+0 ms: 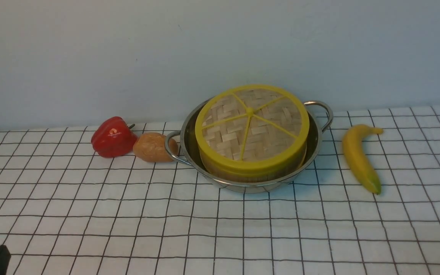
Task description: Place the steamer in the pot on the white tablecloth, and put the lid on the steamer.
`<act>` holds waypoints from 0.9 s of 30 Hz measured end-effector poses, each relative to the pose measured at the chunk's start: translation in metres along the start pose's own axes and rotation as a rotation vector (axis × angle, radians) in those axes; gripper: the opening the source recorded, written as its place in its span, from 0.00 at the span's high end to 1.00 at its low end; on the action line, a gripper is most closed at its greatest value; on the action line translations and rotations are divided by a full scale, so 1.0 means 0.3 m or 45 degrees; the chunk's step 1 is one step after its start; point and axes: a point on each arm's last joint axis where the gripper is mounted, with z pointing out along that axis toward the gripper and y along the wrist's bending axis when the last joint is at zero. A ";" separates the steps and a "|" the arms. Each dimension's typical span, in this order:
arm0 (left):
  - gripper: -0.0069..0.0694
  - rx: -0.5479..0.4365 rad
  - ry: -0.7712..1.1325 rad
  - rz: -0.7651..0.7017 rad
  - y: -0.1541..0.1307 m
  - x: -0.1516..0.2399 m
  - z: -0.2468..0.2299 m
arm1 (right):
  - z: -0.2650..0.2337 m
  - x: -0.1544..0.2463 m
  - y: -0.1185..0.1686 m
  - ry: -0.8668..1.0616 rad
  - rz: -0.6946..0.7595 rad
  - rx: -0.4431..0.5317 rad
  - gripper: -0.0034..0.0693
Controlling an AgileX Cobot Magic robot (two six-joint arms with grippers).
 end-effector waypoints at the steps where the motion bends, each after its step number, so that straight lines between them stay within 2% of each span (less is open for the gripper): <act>1: 0.72 0.001 0.002 0.003 0.000 0.003 0.000 | 0.000 0.000 0.000 0.000 0.000 0.000 0.62; 8: 0.70 0.027 0.095 0.123 -0.006 0.035 -0.004 | 0.000 0.000 0.000 0.000 0.000 0.000 0.62; 13: 0.70 -0.015 0.069 0.037 0.002 0.036 -0.017 | 0.000 0.000 0.000 0.000 0.000 0.000 0.62; 17: 0.69 -0.067 0.189 -0.167 0.011 0.066 -0.021 | 0.000 0.000 0.000 0.000 0.000 0.000 0.62; 19: 0.69 -0.073 0.192 -0.197 0.012 0.067 -0.021 | 0.000 0.000 0.000 0.000 0.000 0.000 0.62; 27: 0.66 -0.070 0.190 -0.129 0.012 0.066 -0.021 | 0.000 0.000 0.000 0.000 0.000 0.000 0.62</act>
